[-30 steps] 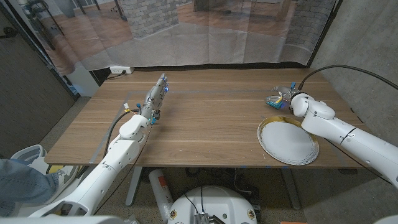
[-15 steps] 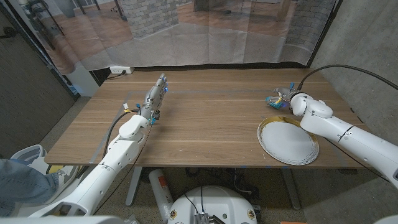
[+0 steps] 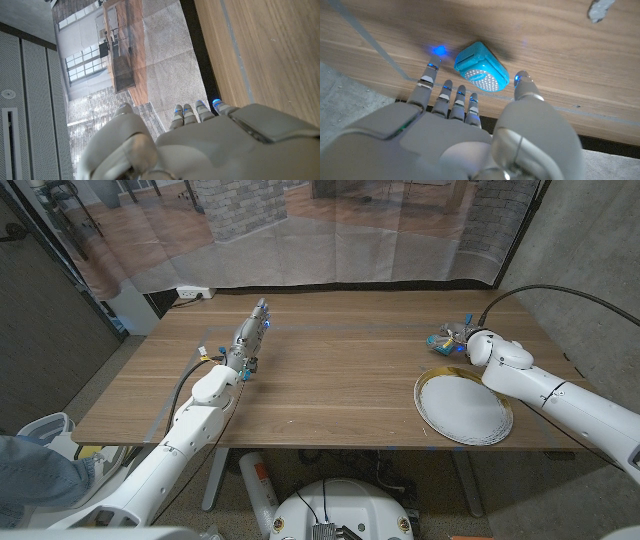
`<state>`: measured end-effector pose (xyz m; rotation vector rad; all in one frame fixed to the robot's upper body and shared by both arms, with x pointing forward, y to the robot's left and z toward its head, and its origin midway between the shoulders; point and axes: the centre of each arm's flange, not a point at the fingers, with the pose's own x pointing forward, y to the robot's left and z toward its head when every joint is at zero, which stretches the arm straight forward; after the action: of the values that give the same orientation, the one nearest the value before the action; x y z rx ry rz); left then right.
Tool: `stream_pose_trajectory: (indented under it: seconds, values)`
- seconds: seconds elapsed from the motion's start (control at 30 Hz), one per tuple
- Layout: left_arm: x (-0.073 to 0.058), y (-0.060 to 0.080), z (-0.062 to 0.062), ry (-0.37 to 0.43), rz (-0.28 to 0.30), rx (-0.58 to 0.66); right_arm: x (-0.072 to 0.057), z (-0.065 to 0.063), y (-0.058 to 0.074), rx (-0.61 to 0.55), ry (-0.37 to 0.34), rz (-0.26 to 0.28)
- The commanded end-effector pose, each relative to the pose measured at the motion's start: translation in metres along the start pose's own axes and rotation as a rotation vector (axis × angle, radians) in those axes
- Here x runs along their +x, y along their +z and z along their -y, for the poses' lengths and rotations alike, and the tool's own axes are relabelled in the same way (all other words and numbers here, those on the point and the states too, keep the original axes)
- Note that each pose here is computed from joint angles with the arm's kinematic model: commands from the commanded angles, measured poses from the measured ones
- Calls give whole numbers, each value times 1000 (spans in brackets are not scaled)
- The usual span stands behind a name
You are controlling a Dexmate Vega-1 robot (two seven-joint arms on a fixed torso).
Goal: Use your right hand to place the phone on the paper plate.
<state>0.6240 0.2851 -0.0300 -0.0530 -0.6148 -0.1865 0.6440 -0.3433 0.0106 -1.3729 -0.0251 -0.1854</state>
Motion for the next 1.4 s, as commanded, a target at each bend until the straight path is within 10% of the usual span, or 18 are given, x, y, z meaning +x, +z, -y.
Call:
stream_pose_trajectory:
  seconds: [0.03, 1.4]
  values:
    - [-2, 0, 0, 5, 0, 0, 5, -3, -1, -6, 13, -6]
    - [-3, -7, 2, 6, -14, -15, 12, -17, -4, -24, -4, -36]
